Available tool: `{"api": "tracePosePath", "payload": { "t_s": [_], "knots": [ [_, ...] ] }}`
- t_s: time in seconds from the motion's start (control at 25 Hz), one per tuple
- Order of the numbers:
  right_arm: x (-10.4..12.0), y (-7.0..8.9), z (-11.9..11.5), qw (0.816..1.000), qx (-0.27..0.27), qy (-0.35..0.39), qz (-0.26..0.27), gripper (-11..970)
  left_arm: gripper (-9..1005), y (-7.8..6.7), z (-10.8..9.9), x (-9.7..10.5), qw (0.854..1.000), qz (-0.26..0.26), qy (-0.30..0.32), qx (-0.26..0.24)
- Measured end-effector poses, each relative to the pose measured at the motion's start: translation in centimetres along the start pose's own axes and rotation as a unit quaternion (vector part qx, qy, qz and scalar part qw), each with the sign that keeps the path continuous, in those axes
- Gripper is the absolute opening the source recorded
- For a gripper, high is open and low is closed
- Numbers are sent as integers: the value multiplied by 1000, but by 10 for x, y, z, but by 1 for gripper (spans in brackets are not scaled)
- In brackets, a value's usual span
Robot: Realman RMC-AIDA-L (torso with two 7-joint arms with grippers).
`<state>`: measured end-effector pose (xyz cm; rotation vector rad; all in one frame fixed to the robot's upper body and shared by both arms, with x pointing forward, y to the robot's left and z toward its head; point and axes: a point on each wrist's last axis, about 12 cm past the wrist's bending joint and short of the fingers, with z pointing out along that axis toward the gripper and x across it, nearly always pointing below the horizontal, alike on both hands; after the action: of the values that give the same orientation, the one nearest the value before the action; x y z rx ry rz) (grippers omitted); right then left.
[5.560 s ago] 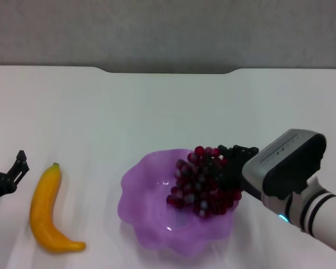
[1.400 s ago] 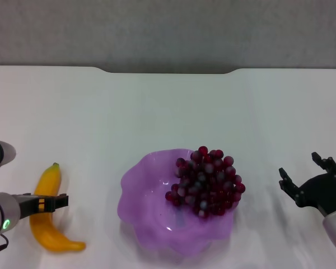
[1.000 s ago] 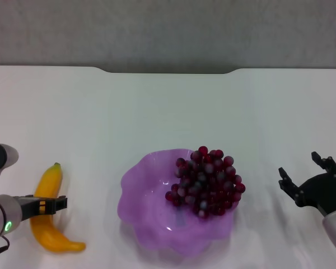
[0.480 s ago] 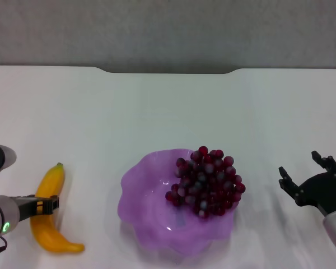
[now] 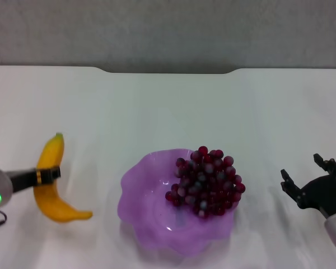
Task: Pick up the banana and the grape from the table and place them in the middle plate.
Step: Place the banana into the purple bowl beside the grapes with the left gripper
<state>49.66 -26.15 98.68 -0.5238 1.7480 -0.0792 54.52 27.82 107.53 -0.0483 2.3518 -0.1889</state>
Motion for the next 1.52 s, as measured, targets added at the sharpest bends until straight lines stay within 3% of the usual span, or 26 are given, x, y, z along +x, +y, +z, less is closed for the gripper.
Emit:
{"api": "tracePosePath", "payload": {
  "t_s": [0.12, 0.28, 0.44, 0.64, 0.84, 0.96, 1.16, 1.36, 1.52],
  "knots": [
    [1, 0, 0, 1000, -2, 2, -3, 820, 494, 1, -17, -19, 999, -14, 1, 38],
    [1, 0, 1, 1000, -3, 2, -5, 820, 494, -5, -30, -24, 993, -24, 9, 116],
    [0, -1, 1, 1000, -2, 2, -5, 820, 494, -8, -39, -17, 983, -43, 2, 179],
    [1, -2, 1, 1000, 0, 3, -4, 820, 494, -23, -41, -4, 962, -75, -11, 261],
    [-1, -1, 4, 1000, -4, -1, -10, 820, 493, -12, -30, 11, 937, -133, -53, 318],
    [-2, -1, 4, 1000, -4, -1, -11, 820, 493, -5, -22, 21, 933, -138, -80, 322],
    [-2, -1, 5, 1000, -4, -2, -12, 820, 493, 0, -6, 38, 940, -140, -101, 294],
    [-3, -2, 5, 1000, -3, -3, -13, 820, 493, -30, 11, 59, 957, -65, -108, 262],
    [-2, -3, 5, 1000, -3, -1, -15, 820, 493, -46, 8, 70, 960, -46, -121, 247]
  ]
}}
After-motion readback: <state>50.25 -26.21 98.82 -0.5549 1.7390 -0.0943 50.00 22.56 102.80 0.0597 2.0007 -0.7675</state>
